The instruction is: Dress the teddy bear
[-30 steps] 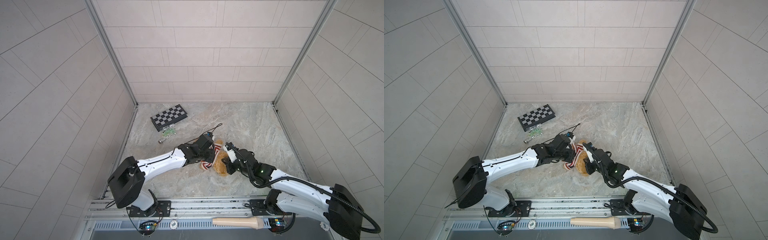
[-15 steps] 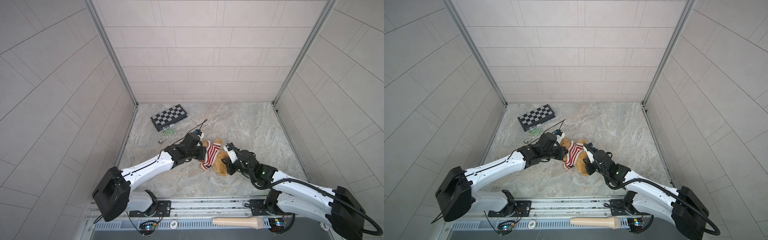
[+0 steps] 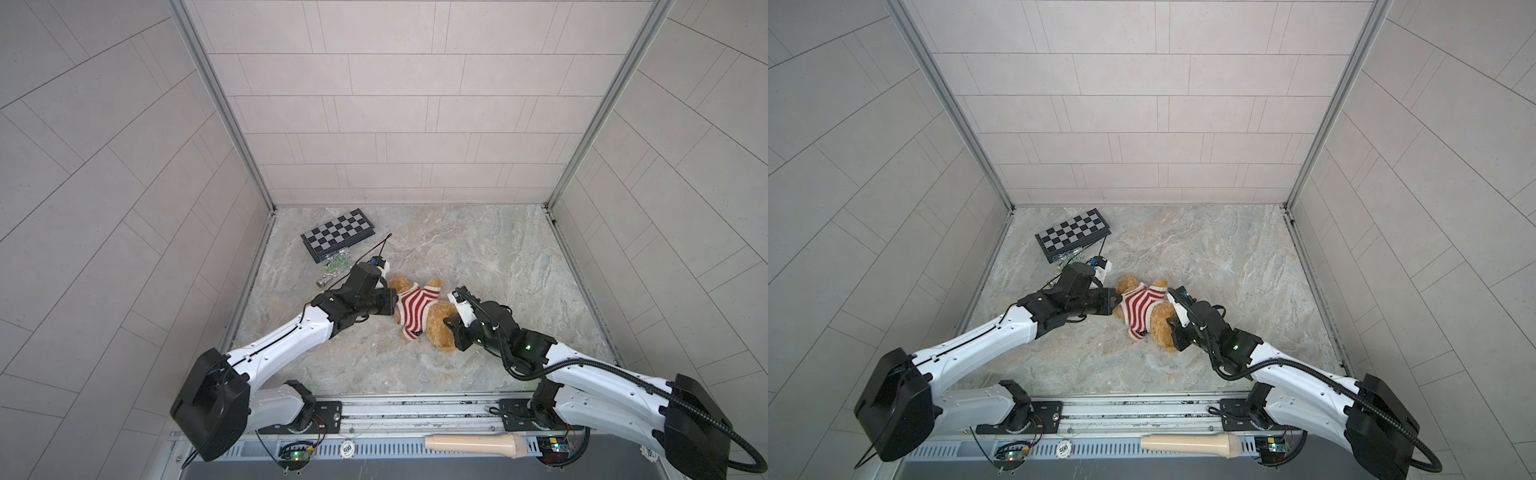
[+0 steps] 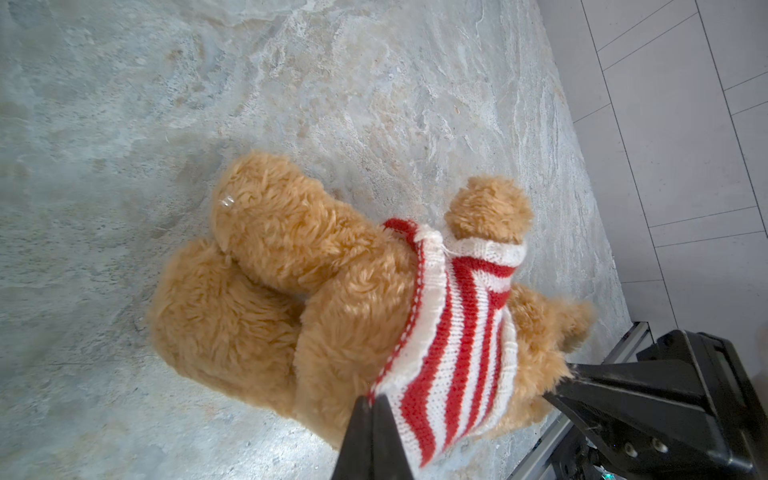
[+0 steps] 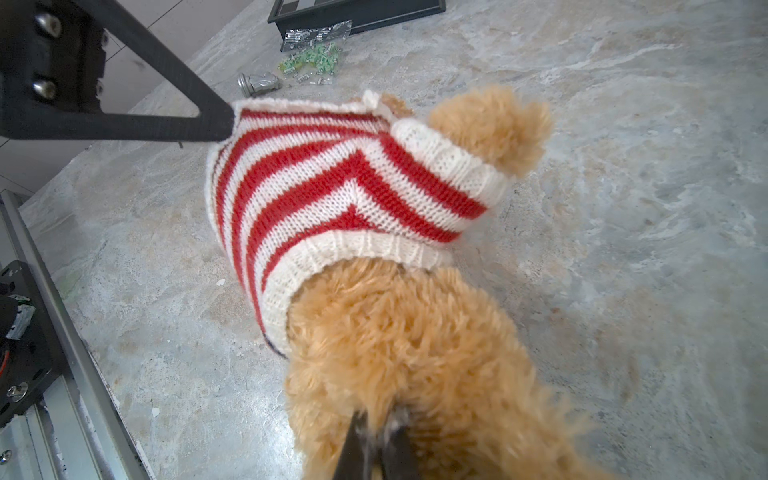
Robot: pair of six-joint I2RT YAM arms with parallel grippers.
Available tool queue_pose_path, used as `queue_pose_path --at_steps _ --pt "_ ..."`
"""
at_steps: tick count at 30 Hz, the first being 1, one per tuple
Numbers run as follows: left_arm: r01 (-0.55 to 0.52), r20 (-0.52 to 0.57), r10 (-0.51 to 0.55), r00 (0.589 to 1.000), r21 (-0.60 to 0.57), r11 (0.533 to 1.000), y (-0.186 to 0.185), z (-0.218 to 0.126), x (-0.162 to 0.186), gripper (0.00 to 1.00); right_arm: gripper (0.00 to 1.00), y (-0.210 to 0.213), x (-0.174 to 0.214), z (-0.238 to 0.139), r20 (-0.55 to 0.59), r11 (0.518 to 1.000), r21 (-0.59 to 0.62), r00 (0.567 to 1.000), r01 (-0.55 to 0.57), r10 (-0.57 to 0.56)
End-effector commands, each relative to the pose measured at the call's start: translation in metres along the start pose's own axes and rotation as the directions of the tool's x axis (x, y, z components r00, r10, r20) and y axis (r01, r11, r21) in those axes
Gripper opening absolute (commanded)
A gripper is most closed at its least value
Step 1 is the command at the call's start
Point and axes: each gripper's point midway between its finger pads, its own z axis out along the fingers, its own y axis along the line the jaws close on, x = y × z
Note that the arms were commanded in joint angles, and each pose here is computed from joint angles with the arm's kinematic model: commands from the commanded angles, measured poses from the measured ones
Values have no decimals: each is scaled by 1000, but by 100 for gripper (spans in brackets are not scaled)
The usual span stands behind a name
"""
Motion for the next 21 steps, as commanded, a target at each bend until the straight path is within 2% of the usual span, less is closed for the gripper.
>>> queue_pose_path --at_steps 1,3,5,8,14,21 --pt "-8 -1 8 1000 13 1000 0 -3 -1 0 0 2 -9 -5 35 1000 -1 999 22 -22" --pt "-17 -6 18 1000 63 998 -11 -4 -2 2 0 5 -11 -5 41 999 -14 999 36 -35" --pt "-31 -16 33 999 91 995 -21 -4 -2 9 0 10 -14 -7 55 998 -28 997 55 -53" --pt "-46 -13 48 999 100 994 -27 -7 -6 22 0 16 -18 -9 75 995 -46 994 84 -81" --pt "-81 9 81 997 94 992 -38 -14 -22 36 0 21 -23 -16 102 990 -39 986 136 -131" --pt "-96 4 96 995 62 993 -42 -8 -31 36 0 22 -27 -22 121 980 -21 974 196 -192"
